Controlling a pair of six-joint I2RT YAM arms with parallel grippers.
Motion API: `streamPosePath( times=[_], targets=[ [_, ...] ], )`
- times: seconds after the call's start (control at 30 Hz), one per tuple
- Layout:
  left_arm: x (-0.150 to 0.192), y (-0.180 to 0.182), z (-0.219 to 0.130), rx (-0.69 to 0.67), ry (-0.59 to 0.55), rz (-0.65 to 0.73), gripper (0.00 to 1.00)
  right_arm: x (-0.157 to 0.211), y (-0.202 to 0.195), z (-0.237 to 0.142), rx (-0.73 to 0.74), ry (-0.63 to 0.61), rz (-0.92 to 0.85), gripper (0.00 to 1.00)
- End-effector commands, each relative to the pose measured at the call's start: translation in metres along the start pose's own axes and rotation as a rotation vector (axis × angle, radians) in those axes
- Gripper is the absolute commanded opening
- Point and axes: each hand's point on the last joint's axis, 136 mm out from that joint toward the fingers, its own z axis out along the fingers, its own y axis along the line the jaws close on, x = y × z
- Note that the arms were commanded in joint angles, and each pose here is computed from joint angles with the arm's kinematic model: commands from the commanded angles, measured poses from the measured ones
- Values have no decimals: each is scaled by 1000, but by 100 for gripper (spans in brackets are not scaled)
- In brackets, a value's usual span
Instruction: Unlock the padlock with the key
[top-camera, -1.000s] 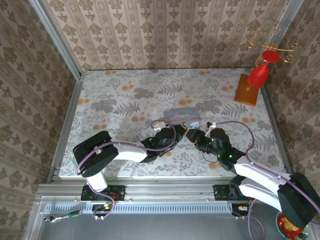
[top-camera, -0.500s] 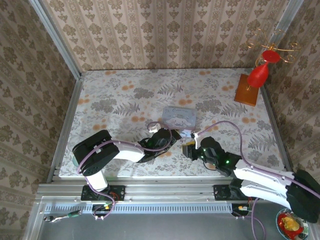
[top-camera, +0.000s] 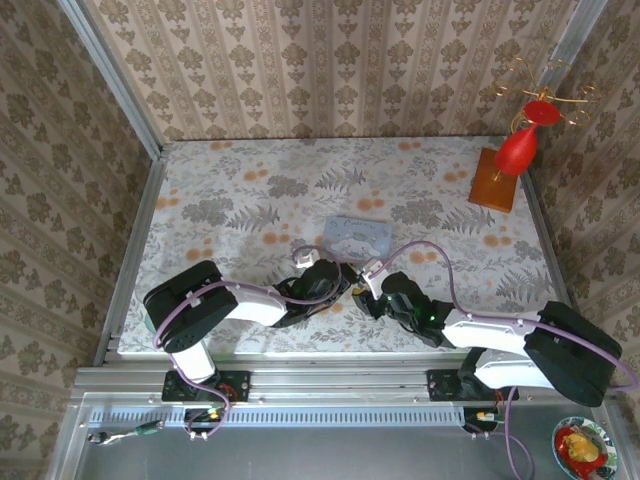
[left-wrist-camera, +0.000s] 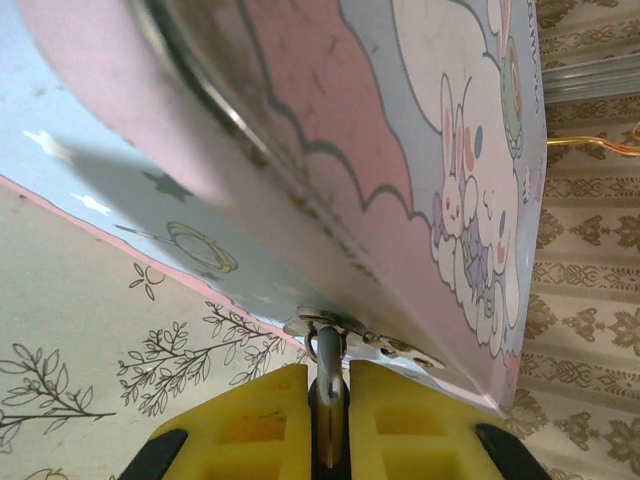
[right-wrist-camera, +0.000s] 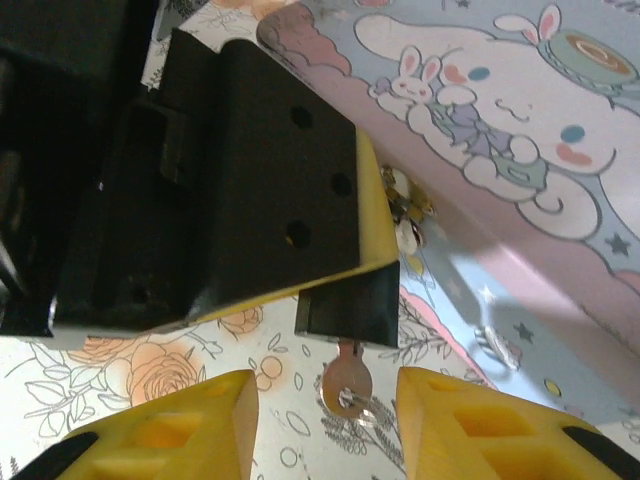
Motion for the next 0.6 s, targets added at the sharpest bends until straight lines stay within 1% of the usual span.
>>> streamPosePath(
  times=[0.0, 0.2, 0.4, 0.57],
  targets=[
    [-2, -17, -3, 65, 8, -10, 0, -16, 5, 4, -19, -51, -39, 44],
    [-2, -19, -4, 71, 9, -14, 0, -8, 0, 13, 11, -14, -47, 39],
    [0, -20, -5, 77, 14, -17, 0, -8, -5, 18, 30, -15, -37, 34],
    [0, -24, -6, 86, 17, -18, 0, -8, -8, 21, 43, -19, -33, 27]
  ],
)
